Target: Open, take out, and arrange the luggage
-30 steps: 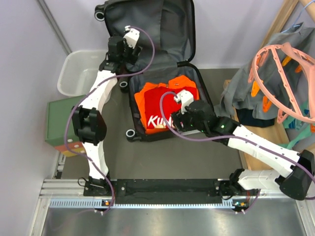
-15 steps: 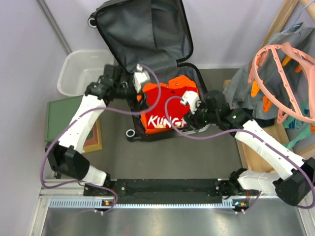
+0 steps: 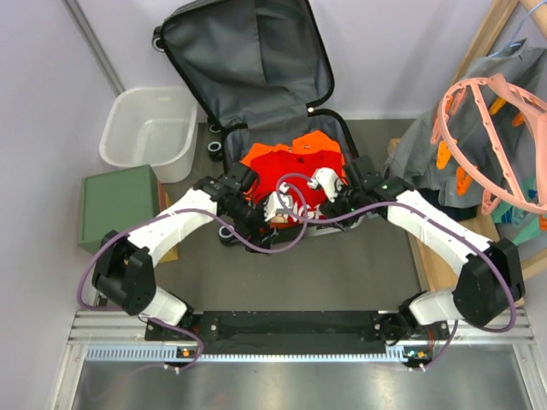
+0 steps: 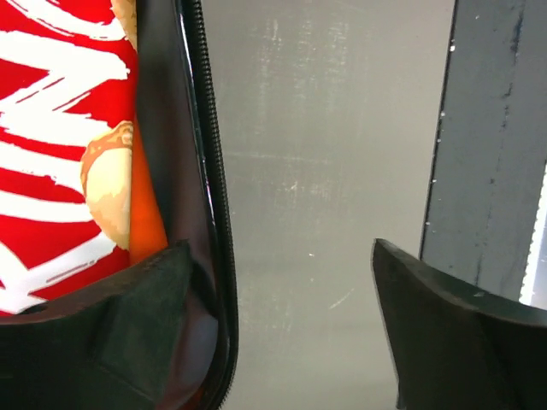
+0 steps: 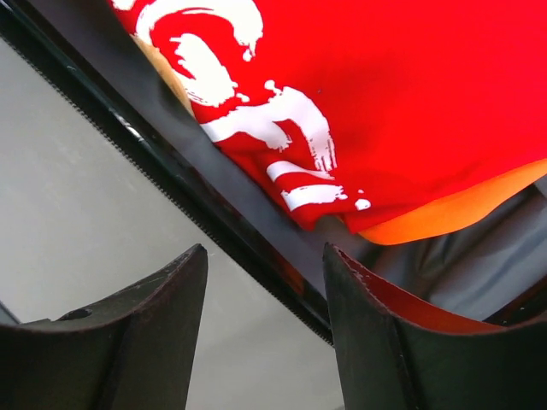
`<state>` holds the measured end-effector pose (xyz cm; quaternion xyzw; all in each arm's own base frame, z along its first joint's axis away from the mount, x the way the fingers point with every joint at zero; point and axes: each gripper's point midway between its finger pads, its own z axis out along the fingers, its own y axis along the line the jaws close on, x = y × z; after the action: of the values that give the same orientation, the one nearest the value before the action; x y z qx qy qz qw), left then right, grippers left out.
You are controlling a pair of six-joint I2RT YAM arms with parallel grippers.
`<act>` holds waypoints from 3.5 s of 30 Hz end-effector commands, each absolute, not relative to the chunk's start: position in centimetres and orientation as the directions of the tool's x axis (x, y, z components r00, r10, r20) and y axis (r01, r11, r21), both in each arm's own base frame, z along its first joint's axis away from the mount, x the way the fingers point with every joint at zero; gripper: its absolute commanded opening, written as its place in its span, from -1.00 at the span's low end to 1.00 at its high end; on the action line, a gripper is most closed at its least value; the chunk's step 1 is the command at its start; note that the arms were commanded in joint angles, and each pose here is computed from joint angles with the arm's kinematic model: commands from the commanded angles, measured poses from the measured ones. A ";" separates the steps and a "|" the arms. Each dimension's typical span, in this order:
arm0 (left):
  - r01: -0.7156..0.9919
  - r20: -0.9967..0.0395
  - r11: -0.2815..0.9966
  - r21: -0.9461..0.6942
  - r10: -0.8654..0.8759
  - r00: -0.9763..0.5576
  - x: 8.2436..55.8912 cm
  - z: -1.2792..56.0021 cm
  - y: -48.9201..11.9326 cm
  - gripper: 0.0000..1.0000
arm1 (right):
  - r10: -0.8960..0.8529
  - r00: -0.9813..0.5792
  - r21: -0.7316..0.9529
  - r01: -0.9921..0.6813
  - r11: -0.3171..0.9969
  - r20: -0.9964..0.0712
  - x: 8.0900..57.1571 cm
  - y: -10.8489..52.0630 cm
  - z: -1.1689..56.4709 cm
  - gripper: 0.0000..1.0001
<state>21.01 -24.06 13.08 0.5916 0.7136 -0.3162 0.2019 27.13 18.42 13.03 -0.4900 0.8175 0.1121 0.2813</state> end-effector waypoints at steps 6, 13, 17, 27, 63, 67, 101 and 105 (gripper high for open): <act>0.991 -0.626 0.126 -0.055 0.769 -0.132 23.7 10.6 -23.0 0.00 | -0.769 -0.374 -0.138 -0.851 0.506 -0.518 28.5 17.5 11.8 -0.03; 0.954 -0.453 0.244 0.175 0.880 -0.142 28.2 9.2 -18.2 -1.00 | -0.755 -0.425 -0.079 -0.845 0.528 -0.499 28.5 18.1 10.8 -0.74; 0.871 -0.441 0.356 0.339 0.878 -0.188 32.2 10.2 -15.1 -1.00 | -0.728 -0.438 -0.095 -0.821 0.563 -0.527 29.4 18.3 11.0 -0.89; 0.690 -0.471 0.472 0.549 0.857 -0.211 39.6 11.4 -13.9 -1.00 | -0.600 -0.440 -0.190 -0.679 0.709 -0.669 35.7 20.0 12.8 -0.92; 0.221 -0.915 0.967 0.127 0.201 -0.350 47.7 27.1 -6.7 0.21 | -0.428 -0.285 -0.111 -0.711 0.694 -0.858 33.4 23.9 22.4 0.97; 0.104 -0.898 0.970 0.221 0.244 -0.366 50.6 26.6 -4.4 0.28 | -0.415 -0.263 -0.116 -0.711 0.694 -0.871 32.7 23.9 23.7 0.97; 0.048 -0.798 0.933 0.357 0.331 -0.503 55.8 24.6 0.2 -1.00 | -0.384 -0.231 -0.103 -0.727 0.679 -0.894 29.2 22.9 25.7 0.97; 0.085 -0.858 0.948 0.307 0.314 -0.408 53.1 30.3 -1.1 -1.00 | -0.334 -0.207 -0.087 -0.721 0.688 -0.919 29.0 23.1 27.0 0.98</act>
<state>54.95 1.31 17.54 0.1158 0.8943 0.1603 0.4014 29.36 22.14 22.24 -0.3639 0.7903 0.1538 0.4683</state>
